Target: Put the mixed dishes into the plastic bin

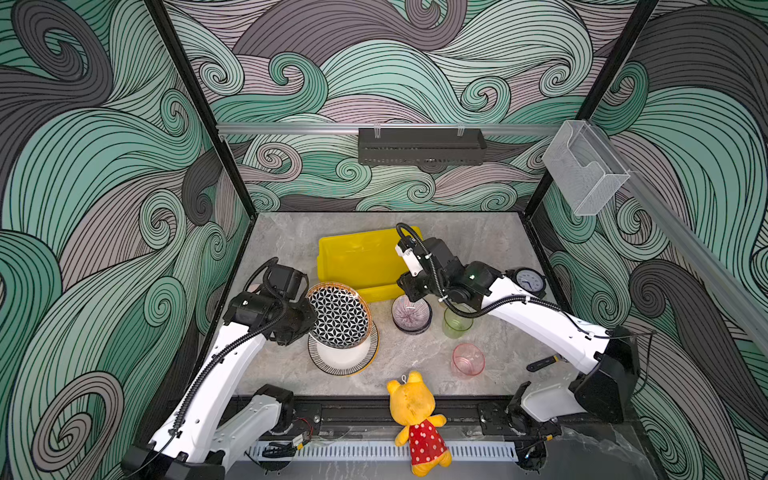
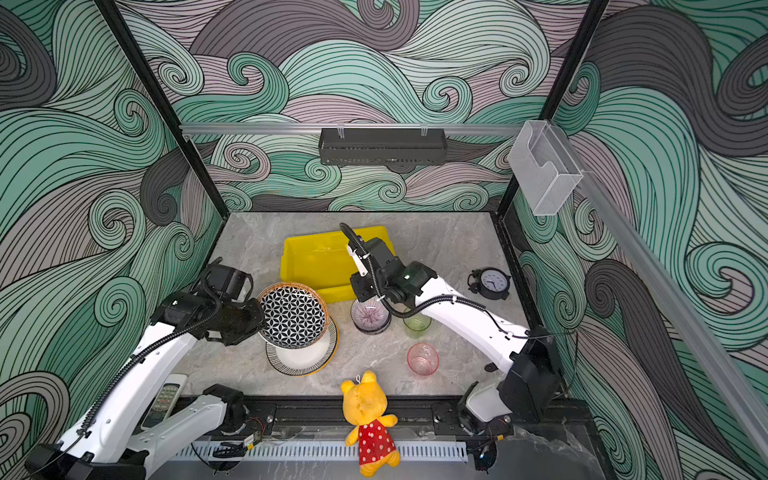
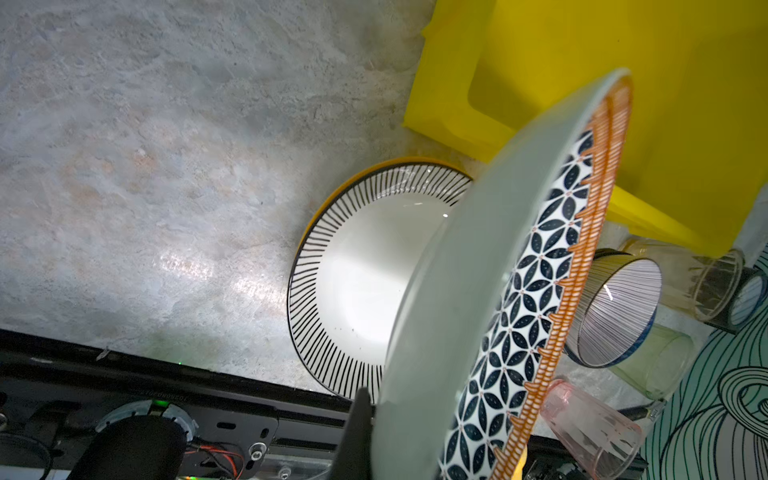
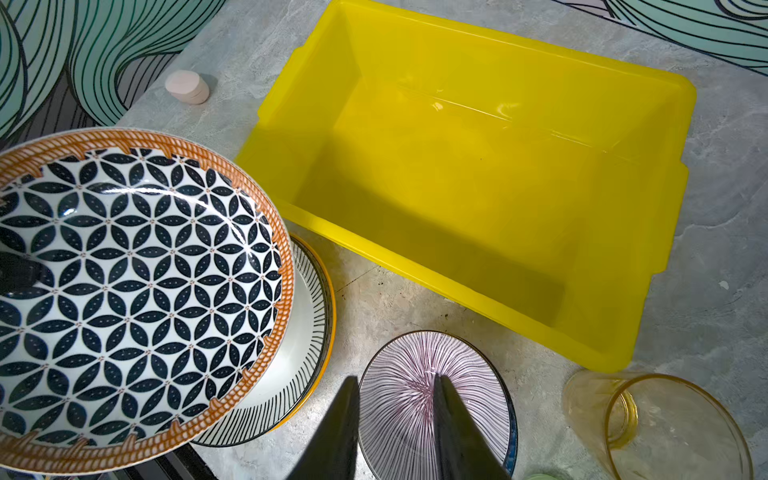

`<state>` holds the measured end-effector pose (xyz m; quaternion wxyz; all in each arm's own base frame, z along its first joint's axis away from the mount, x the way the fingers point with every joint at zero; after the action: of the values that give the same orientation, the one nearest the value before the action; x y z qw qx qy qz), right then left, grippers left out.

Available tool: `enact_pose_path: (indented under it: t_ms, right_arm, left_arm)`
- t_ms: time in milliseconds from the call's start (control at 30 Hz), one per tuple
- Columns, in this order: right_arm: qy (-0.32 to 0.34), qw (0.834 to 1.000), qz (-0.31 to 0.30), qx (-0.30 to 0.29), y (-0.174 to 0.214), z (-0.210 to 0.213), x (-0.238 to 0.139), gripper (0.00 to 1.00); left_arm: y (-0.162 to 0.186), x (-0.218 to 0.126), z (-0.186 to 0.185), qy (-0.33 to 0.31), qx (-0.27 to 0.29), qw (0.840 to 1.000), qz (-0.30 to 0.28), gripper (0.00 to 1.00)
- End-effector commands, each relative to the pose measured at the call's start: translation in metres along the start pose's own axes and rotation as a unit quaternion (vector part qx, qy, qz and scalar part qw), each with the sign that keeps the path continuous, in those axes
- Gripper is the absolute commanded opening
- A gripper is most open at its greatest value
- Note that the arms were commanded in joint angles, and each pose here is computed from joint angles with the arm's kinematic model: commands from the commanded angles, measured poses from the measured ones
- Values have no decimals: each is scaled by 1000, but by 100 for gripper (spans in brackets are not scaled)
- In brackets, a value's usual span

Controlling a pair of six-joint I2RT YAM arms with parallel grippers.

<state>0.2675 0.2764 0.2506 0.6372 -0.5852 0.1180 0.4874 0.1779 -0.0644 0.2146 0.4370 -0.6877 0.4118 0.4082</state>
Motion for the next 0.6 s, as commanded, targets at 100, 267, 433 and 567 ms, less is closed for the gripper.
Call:
enact_pose_path:
  t_ms: [100,267,433,567]
  right_arm:
    - [2,999,-30,13,-9,-7,-9,33]
    - [-1,999,-28,22,-9,-10,-7,34]
    - [-1,999,-30,25,-9,-11,-8,34]
    - [3,999,-32,27,-9,-14,-8,34]
  left_arm:
    - [-38,-18,-33,61,27,995,-69,0]
    - [-56,-19,-45,79,35,992,-89,0]
    - [-65,-19,-50,77,45,992,-93,0]
    - [-75,-16,-55,82,47,990,-107,0]
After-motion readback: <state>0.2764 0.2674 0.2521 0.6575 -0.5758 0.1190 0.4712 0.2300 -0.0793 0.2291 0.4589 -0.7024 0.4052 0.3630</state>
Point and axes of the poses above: each gripper's point midway between its finger pads, its own x axis out along the fingers, its own z axis along the line the jaws close on, y = z × x, the point moved 4 cm from there along -x, back along the fingers, and after that the axes turned 15 degrees about x, right-handed, at the moved point
